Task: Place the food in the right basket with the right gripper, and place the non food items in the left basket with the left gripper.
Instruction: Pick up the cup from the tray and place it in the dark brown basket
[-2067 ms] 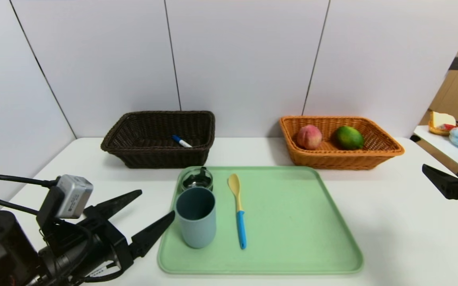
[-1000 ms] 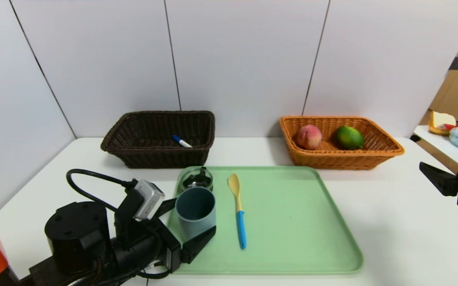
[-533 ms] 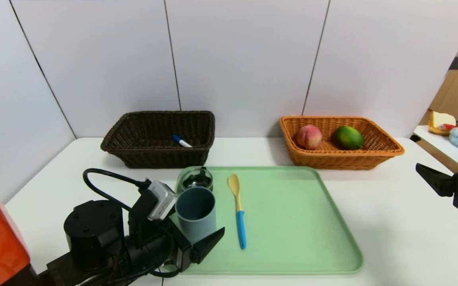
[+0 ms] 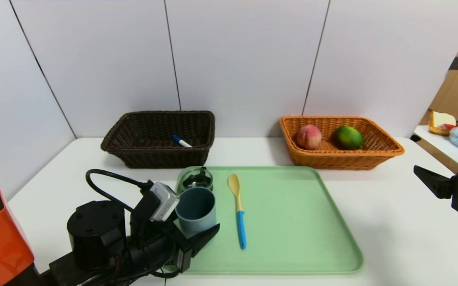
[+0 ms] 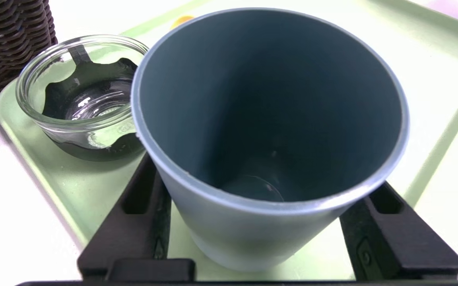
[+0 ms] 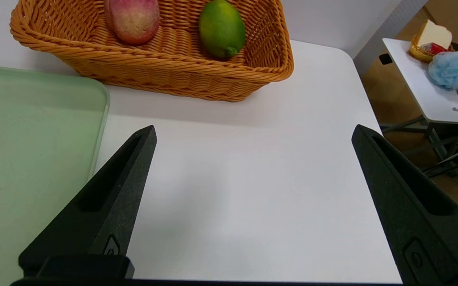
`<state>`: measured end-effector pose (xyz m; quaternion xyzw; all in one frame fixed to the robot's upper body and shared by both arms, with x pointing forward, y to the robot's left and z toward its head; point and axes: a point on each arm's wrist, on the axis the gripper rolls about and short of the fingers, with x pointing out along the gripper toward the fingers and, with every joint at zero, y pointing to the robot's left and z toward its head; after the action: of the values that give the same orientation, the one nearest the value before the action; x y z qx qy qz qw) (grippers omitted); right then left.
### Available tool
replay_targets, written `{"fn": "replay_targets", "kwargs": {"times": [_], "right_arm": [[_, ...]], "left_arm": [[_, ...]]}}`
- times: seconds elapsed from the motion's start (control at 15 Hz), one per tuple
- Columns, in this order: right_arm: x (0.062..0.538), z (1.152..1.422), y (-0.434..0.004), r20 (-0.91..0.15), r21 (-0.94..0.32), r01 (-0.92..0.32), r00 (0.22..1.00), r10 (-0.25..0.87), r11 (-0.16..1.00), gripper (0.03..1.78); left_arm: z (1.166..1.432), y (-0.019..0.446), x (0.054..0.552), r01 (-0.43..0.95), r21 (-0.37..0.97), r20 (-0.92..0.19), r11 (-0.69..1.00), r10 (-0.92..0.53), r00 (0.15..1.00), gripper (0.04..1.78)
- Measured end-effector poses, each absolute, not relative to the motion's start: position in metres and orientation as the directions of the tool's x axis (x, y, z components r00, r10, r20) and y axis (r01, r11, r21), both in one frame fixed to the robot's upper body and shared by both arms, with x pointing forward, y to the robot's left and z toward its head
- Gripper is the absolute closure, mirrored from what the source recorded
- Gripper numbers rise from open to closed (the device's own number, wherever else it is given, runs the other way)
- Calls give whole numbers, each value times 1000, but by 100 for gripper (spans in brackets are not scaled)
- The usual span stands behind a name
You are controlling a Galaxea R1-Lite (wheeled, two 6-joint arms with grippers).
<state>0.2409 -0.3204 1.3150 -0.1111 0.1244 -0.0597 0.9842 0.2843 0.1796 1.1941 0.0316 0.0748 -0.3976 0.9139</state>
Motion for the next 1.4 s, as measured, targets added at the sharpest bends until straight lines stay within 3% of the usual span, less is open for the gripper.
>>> {"fn": "replay_targets", "kwargs": {"times": [0.4, 0.67, 1.0, 1.2, 1.4], "right_arm": [[241, 1314, -320, -235, -235, 88, 961, -144, 968, 12], [241, 1313, -320, -242, -234, 77, 961, -134, 969, 12], [242, 1311, -319, -249, -235, 70, 960, -129, 970, 12], [242, 1308, -319, -261, -236, 67, 957, -130, 969, 12], [241, 1307, -319, -264, -236, 67, 956, -130, 970, 12]], "left_arm": [[1202, 180, 283, 735, 6, -126, 678, -728, 673, 69], [1246, 176, 289, 696, 85, 73, 713, -701, 709, 69], [1302, 213, 341, 494, 100, 290, 864, -500, 816, 69], [1328, 253, 379, 399, 70, 288, 914, -402, 869, 70], [1342, 282, 412, 320, 38, 180, 947, -321, 930, 70]]}}
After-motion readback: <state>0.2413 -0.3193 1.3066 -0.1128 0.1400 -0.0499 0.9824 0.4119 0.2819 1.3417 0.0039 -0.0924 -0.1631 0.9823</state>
